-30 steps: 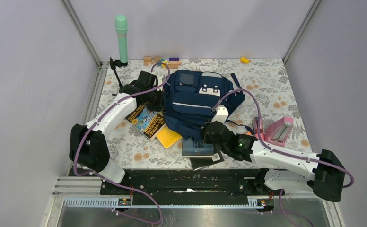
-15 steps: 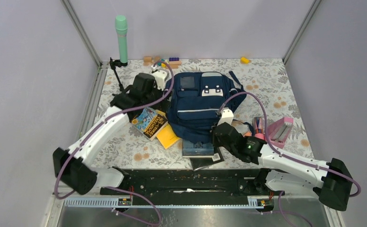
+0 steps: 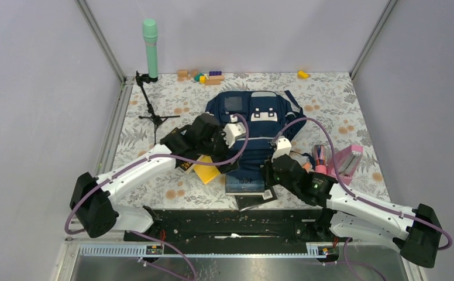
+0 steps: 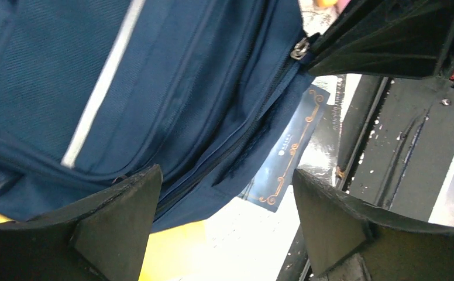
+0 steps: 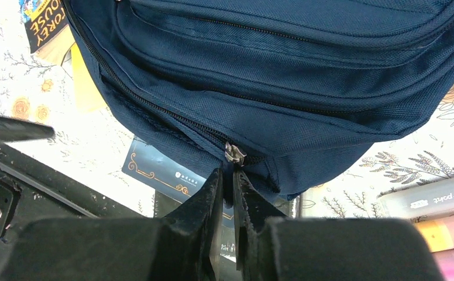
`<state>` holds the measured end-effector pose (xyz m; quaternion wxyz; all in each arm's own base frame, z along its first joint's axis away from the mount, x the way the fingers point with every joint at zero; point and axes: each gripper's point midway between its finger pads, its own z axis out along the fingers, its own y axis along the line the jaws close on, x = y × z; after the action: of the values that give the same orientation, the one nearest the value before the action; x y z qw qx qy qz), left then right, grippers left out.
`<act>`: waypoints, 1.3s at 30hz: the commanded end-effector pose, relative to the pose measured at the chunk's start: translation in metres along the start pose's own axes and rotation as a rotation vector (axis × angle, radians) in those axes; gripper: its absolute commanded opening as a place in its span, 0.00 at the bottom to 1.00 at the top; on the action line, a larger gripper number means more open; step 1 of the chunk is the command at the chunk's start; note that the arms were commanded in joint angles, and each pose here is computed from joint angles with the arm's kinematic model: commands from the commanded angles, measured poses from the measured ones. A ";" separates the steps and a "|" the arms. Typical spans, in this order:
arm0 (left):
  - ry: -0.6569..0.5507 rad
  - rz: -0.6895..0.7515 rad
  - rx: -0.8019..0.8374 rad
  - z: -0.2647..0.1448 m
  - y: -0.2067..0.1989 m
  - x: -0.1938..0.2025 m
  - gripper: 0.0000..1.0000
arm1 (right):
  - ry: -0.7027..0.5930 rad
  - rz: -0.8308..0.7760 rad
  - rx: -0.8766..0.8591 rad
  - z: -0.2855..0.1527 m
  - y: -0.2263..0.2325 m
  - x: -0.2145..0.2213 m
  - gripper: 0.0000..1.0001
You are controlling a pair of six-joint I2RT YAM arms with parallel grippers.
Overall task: Pack the student bag
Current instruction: Unzip the student bag at the center of the board.
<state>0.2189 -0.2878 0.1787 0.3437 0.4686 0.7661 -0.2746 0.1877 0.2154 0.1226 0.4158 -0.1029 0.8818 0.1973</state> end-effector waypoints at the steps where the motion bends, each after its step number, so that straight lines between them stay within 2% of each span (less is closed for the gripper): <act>1: -0.040 0.058 0.090 0.018 -0.022 -0.015 0.83 | -0.035 0.045 -0.065 -0.003 0.011 -0.006 0.00; 7: -0.051 0.027 0.056 0.031 -0.018 -0.021 0.74 | -0.031 0.048 -0.082 -0.002 0.015 -0.005 0.00; 11: -0.053 -0.007 0.059 0.040 -0.016 -0.025 0.58 | -0.029 0.038 -0.085 -0.002 0.015 -0.005 0.00; 19: -0.014 -0.049 0.056 0.054 -0.016 -0.017 0.59 | -0.025 0.043 -0.084 -0.002 0.014 -0.002 0.00; 20: -0.014 -0.056 0.049 0.055 -0.015 -0.017 0.56 | -0.025 0.043 -0.084 -0.002 0.014 -0.002 0.00; 26: -0.030 -0.074 -0.020 0.052 -0.004 -0.022 0.10 | -0.036 0.060 -0.069 -0.005 0.011 -0.005 0.00; 28: -0.064 -0.070 -0.063 0.046 0.001 -0.027 0.00 | -0.035 0.071 -0.047 -0.009 0.007 -0.007 0.00; 35: -0.223 -0.040 -0.182 0.002 0.011 -0.051 0.00 | -0.028 0.133 0.023 -0.029 -0.002 -0.031 0.00; 39: -0.251 -0.013 -0.247 -0.018 0.017 -0.057 0.00 | -0.037 0.176 0.004 -0.040 0.000 -0.046 0.00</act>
<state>0.2195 -0.3162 0.1853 0.3924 0.4227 0.7670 -0.2811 0.1893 0.2226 0.1700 0.4209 -0.0494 0.8687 0.2565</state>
